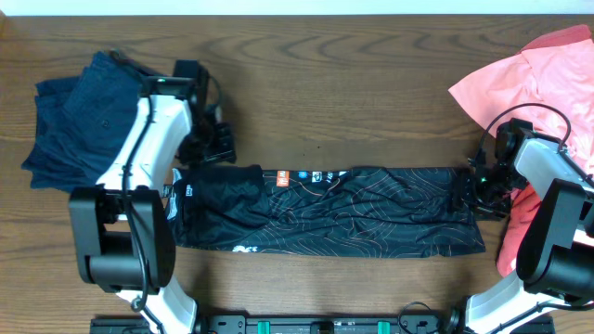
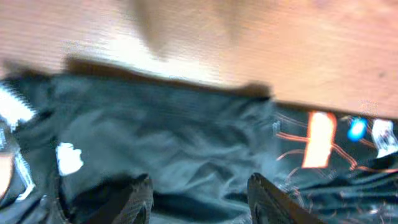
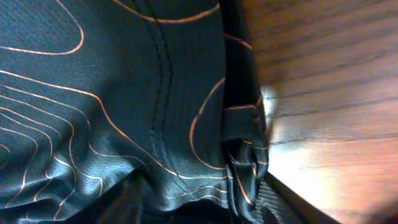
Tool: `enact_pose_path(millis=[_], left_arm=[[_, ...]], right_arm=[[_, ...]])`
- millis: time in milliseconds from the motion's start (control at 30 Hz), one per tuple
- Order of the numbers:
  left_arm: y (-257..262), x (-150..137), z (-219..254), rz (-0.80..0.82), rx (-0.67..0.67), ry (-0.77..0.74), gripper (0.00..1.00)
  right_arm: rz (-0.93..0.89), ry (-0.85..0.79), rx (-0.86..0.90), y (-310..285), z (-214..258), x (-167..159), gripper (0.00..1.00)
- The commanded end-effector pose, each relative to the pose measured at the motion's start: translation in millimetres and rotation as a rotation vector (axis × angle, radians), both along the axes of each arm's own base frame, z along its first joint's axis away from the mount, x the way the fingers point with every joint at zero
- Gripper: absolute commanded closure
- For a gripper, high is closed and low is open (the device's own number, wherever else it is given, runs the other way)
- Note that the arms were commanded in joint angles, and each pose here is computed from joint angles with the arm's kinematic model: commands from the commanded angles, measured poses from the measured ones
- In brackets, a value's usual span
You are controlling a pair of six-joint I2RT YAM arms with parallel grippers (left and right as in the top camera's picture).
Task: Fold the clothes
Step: 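Release the fold and move the left gripper to the folded strip's left end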
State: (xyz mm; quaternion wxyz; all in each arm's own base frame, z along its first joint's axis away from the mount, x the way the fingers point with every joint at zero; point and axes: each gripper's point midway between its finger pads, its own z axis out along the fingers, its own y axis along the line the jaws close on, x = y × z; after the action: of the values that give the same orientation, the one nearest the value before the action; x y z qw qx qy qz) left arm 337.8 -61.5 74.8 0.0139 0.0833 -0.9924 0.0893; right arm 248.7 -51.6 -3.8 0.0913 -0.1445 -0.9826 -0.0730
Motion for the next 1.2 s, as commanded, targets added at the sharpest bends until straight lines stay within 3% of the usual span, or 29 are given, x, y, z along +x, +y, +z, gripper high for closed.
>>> enact_pose_path(millis=[0, 500, 567, 633, 667, 833, 1167], left_arm=[[-17.0, 0.0, -9.4, -0.039, -0.009, 0.011, 0.49], [-49.5, -0.6, -74.6, -0.09, 0.012, 0.112, 0.5], [-52.1, -4.2, -79.3, -0.099, 0.016, 0.13, 0.66], [-54.3, -6.5, -80.2, -0.107, 0.018, 0.137, 0.91], [-55.2, -6.8, -79.2, -0.11, 0.018, 0.137, 0.94], [-54.6, -10.1, -59.7, -0.11, 0.016, 0.126, 0.94], [-82.6, -44.5, 4.8, -0.17, -0.078, 0.111, 0.94]], right_arm=[[-0.005, 0.017, 0.082, 14.9, -10.6, -6.8, 0.45], [-0.005, 0.014, 0.08, 14.6, -10.7, -6.1, 0.43], [-0.005, 0.014, 0.08, 14.6, -10.7, -6.1, 0.43], [-0.005, 0.014, 0.08, 14.5, -10.8, -6.1, 0.43], [-0.005, 0.014, 0.08, 14.5, -10.8, -6.0, 0.43], [-0.004, 0.013, 0.076, 13.6, -11.1, -5.6, 0.43], [-0.003, 0.009, 0.071, 12.8, -11.4, -4.7, 0.42]])
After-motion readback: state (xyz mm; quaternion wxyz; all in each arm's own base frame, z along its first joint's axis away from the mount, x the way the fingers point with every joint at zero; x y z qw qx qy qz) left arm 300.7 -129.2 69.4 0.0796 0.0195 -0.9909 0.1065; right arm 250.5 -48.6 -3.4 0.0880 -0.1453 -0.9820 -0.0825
